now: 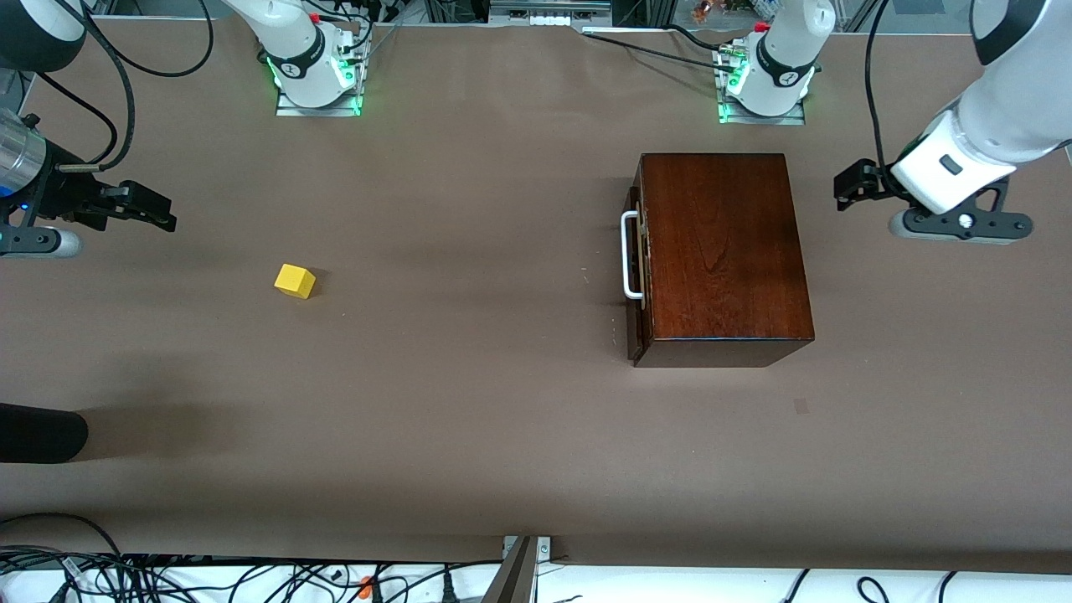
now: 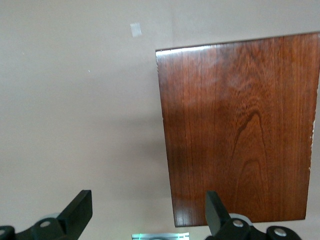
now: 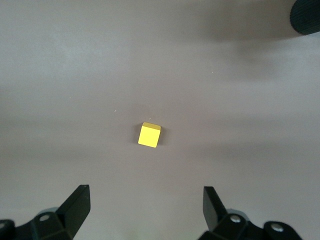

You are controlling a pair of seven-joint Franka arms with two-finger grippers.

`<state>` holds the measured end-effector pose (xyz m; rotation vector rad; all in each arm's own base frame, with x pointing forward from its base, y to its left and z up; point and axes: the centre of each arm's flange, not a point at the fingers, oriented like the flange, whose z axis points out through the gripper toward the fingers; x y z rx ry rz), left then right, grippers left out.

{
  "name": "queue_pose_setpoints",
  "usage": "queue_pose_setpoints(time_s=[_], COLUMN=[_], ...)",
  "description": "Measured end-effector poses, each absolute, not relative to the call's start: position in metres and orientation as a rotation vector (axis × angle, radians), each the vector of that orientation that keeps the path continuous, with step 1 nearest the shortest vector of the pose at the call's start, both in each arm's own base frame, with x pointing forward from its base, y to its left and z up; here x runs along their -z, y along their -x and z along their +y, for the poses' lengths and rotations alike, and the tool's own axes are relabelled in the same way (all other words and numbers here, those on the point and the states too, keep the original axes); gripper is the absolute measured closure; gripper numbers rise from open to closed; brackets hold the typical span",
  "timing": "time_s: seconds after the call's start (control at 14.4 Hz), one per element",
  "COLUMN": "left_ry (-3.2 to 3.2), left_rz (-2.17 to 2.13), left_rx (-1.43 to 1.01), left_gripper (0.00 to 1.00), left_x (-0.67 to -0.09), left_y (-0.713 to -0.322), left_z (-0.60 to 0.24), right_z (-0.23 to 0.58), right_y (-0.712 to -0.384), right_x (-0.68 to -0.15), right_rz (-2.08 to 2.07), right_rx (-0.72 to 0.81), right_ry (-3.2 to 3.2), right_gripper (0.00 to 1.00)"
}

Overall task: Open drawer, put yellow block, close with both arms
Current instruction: 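Reach the left gripper to the white drawer handle of the box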

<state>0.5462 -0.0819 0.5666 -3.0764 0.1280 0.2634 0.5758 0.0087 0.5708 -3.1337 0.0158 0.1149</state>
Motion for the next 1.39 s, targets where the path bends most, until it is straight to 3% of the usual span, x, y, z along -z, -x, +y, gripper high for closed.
queue_pose_setpoints(time_s=[0.28,0.7,1.04,1.39], left_ry=[3.064,3.061,3.028,2.935], left_rz=[0.248,0.282,0.226,0.215], left_rx=[-0.296,-0.224,-0.200,-0.180], left_gripper=[0.00,0.00,0.00,0.00], left_x=[-0.545,-0.476,-0.410,-0.368], left_y=[-0.552,-0.561,-0.533,-0.516], left_z=[-0.130,-0.305,-0.407,-0.437], right_z=[0.010,0.011,0.011,0.011], right_y=[-0.576,-0.577,-0.577,-0.577], right_x=[-0.570,-0.568,-0.568,-0.568], right_rz=[0.013,0.010,0.009,0.009], right_rx=[-0.118,-0.123,-0.124,-0.124], right_ry=[3.134,3.134,3.134,3.134], right_gripper=[0.00,0.00,0.00,0.00])
